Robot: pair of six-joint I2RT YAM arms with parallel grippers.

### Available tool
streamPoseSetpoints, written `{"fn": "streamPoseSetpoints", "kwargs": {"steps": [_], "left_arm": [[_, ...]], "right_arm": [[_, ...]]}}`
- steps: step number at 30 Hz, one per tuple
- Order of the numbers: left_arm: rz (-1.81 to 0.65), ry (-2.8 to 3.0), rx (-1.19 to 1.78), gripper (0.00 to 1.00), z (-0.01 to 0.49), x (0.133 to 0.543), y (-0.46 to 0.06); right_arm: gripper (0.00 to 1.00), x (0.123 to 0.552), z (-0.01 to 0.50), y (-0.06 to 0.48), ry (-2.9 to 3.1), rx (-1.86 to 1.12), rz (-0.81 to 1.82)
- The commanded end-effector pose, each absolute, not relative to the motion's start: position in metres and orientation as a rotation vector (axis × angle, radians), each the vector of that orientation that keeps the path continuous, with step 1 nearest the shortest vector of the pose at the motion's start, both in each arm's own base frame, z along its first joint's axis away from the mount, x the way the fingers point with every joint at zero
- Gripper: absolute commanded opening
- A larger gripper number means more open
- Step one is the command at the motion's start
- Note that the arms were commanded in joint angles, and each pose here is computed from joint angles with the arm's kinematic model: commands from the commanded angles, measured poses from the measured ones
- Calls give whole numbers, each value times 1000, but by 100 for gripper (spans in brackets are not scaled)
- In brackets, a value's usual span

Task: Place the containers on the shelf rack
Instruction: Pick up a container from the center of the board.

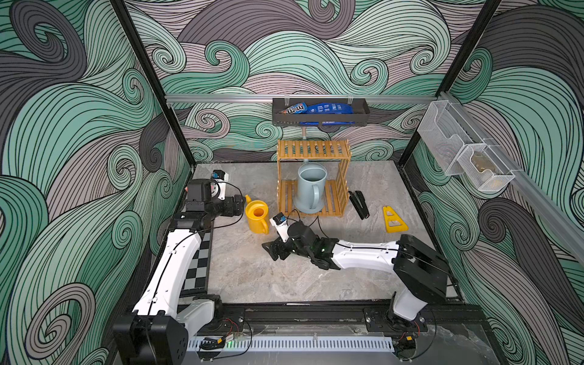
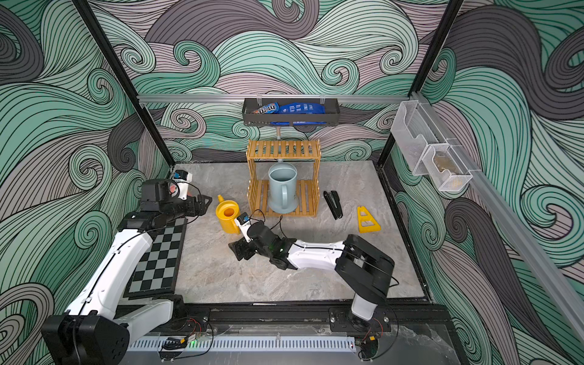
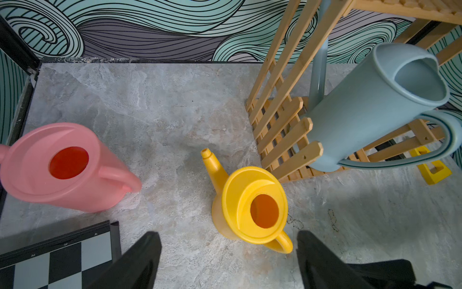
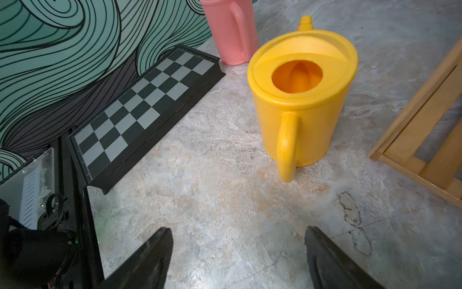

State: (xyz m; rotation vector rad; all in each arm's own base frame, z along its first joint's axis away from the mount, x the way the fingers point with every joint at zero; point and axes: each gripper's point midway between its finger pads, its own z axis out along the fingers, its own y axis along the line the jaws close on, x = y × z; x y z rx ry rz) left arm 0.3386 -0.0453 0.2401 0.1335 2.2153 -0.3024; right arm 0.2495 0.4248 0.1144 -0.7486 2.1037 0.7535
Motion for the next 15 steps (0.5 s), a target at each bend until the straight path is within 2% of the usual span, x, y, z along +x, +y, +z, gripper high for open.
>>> {"fn": "streamPoseSetpoints", "kwargs": {"steps": [1,15], "left_arm": [[-264,2184,129,90,251,339,-39],[-249,2181,124,91,257,338,-38]], "right_arm": [[85,263,110,439,2120,-705,723],[73,298,92,458,2114,-646,644]]}}
